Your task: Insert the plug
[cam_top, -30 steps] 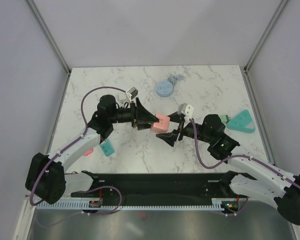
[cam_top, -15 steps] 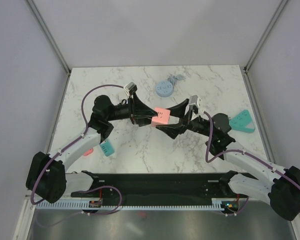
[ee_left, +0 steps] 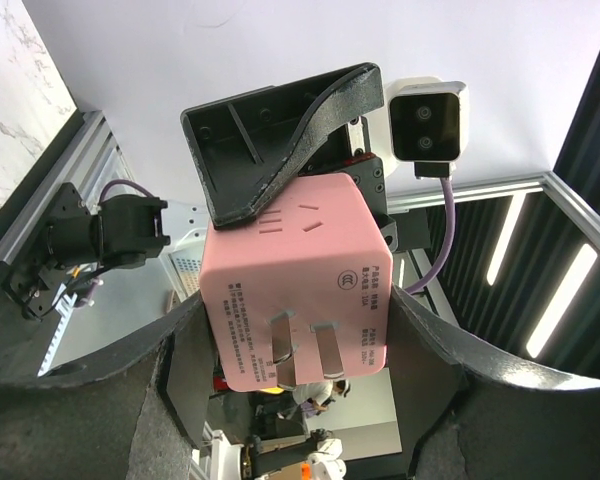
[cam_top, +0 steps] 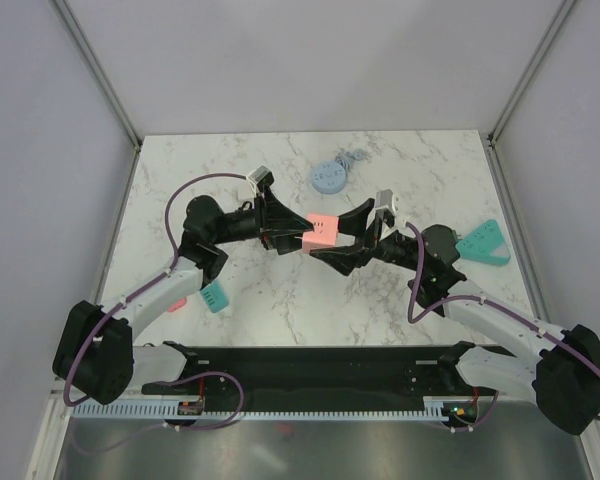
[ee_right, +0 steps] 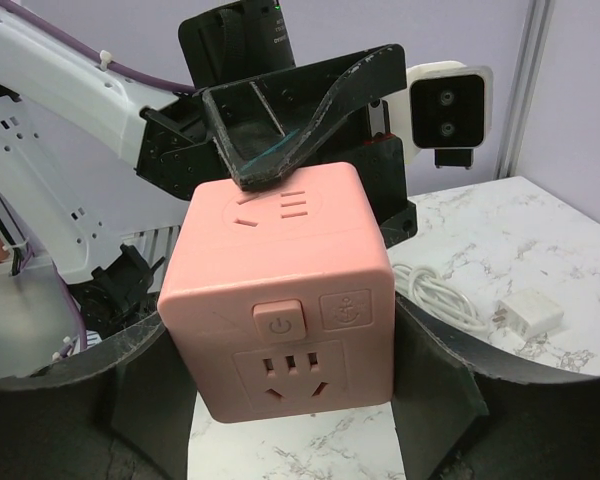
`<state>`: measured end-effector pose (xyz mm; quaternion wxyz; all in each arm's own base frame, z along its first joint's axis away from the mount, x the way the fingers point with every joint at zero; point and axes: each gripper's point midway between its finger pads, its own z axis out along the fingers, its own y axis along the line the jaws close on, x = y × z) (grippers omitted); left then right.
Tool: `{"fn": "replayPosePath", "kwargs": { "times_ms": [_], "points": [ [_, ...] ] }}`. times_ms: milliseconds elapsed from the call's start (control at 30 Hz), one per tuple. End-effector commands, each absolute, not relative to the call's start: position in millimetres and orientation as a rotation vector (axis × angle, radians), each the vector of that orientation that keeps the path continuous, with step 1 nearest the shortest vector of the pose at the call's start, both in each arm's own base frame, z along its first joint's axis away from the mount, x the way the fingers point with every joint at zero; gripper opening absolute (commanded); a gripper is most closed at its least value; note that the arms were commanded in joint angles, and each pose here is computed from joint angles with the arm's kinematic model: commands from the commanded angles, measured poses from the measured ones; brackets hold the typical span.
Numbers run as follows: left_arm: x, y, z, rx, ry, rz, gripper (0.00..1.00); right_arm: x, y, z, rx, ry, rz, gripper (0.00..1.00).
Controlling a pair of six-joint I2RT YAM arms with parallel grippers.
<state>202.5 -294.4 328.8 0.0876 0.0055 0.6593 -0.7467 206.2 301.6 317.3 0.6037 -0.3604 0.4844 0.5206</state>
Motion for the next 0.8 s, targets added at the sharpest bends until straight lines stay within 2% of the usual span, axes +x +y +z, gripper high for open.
{"fn": "replayPosePath", "kwargs": {
  "times_ms": [0, 33, 67, 100, 133, 167, 200, 267, 300, 433, 467, 667, 767],
  "points": [
    [199, -293, 340, 0.035, 1.914, -2.254, 0.02, 195, 302, 351, -0.863, 0.984, 1.222, 0.61],
    [199, -293, 342, 0.039, 1.909, -2.254, 0.02, 193, 302, 355, -0.867, 0.960, 1.229, 0.54],
    [199, -293, 342, 0.042, 1.909, -2.255, 0.02, 192, 302, 356, -0.864, 0.958, 1.249, 0.37],
    [199, -294, 342, 0.049, 1.912, -2.257, 0.04, 190, 303, 357, -0.866, 0.950, 1.257, 0.30],
    [198, -294, 343, 0.058, 1.911, -2.255, 0.15, 188, 302, 359, -0.868, 0.934, 1.260, 0.22],
    [199, -294, 341, 0.060, 1.913, -2.249, 0.29, 187, 302, 360, -0.872, 0.932, 1.263, 0.04],
    [197, -293, 341, 0.070, 1.911, -2.239, 0.51, 187, 302, 361, -0.873, 0.934, 1.261, 0.00],
    [200, -293, 330, 0.056, 1.956, -2.182, 0.62, 189, 303, 354, -0.887, 0.986, 1.255, 0.00],
    [199, -292, 332, 0.066, 1.951, -2.156, 0.73, 190, 302, 353, -0.895, 0.988, 1.231, 0.00],
    [205, -292, 319, 0.049, 2.002, -2.064, 0.81, 201, 297, 335, -0.900, 1.092, 1.152, 0.00],
    [208, -292, 317, 0.033, 2.004, -2.057, 0.86, 200, 295, 335, -0.906, 1.091, 1.147, 0.00],
    [206, -287, 336, 0.062, 1.953, -2.110, 0.91, 200, 285, 326, -0.940, 1.103, 1.144, 0.00],
    [209, -279, 339, 0.049, 1.962, -2.046, 0.91, 204, 281, 321, -0.939, 1.147, 1.124, 0.00]
  ]
}}
